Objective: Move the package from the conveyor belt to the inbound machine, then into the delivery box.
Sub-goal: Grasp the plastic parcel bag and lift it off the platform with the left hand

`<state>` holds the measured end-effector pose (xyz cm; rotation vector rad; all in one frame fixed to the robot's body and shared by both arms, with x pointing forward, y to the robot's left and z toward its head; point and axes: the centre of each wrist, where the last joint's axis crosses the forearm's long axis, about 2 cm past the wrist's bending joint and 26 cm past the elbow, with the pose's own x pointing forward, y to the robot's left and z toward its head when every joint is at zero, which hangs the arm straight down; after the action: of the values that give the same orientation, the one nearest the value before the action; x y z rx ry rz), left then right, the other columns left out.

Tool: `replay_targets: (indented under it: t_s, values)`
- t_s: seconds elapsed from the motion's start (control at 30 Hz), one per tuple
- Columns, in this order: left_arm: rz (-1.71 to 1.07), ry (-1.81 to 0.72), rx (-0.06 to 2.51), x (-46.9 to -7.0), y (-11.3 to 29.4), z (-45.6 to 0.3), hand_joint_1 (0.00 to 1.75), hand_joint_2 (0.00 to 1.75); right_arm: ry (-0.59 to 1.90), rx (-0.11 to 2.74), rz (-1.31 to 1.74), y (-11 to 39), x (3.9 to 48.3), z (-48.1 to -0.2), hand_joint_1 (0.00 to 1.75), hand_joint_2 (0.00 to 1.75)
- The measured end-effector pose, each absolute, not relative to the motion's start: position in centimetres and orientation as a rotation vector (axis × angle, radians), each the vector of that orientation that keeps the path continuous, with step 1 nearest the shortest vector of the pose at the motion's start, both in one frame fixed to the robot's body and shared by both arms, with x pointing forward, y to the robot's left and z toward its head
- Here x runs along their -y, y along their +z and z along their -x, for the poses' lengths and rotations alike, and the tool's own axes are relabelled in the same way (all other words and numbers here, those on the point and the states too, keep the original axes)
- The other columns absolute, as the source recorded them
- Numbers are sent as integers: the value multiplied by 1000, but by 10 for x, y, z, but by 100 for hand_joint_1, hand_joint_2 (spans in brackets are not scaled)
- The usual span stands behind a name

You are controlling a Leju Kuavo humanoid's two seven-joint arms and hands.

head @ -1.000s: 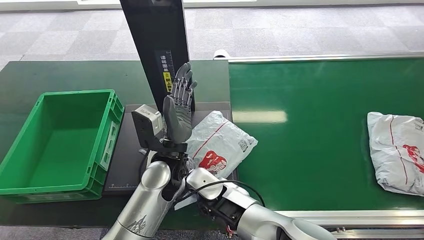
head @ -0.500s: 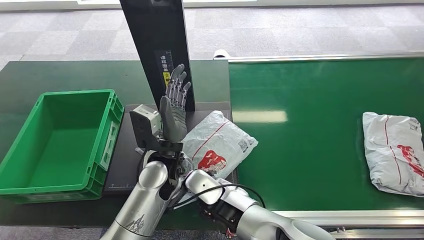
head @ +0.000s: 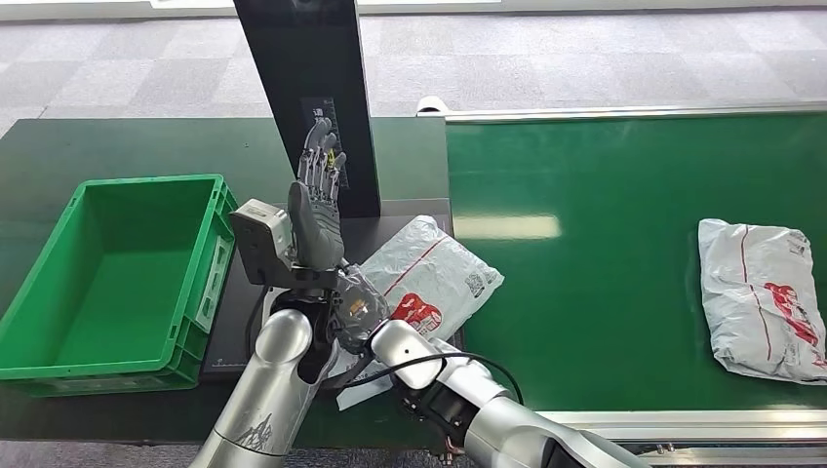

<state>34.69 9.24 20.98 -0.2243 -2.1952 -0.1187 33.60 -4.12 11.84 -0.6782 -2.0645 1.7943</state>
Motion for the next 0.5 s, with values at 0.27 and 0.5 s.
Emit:
replay_targets:
  t_s: [0.27, 0.5]
  values:
    - [192, -111, 2206, -99, 212, -349, 0, 0, 1716, 1979, 678, 117, 48, -341, 0, 175]
    - [178, -106, 2210, -103, 213, -351, 0, 0, 1632, 1950, 708, 120, 63, -354, 0, 175]
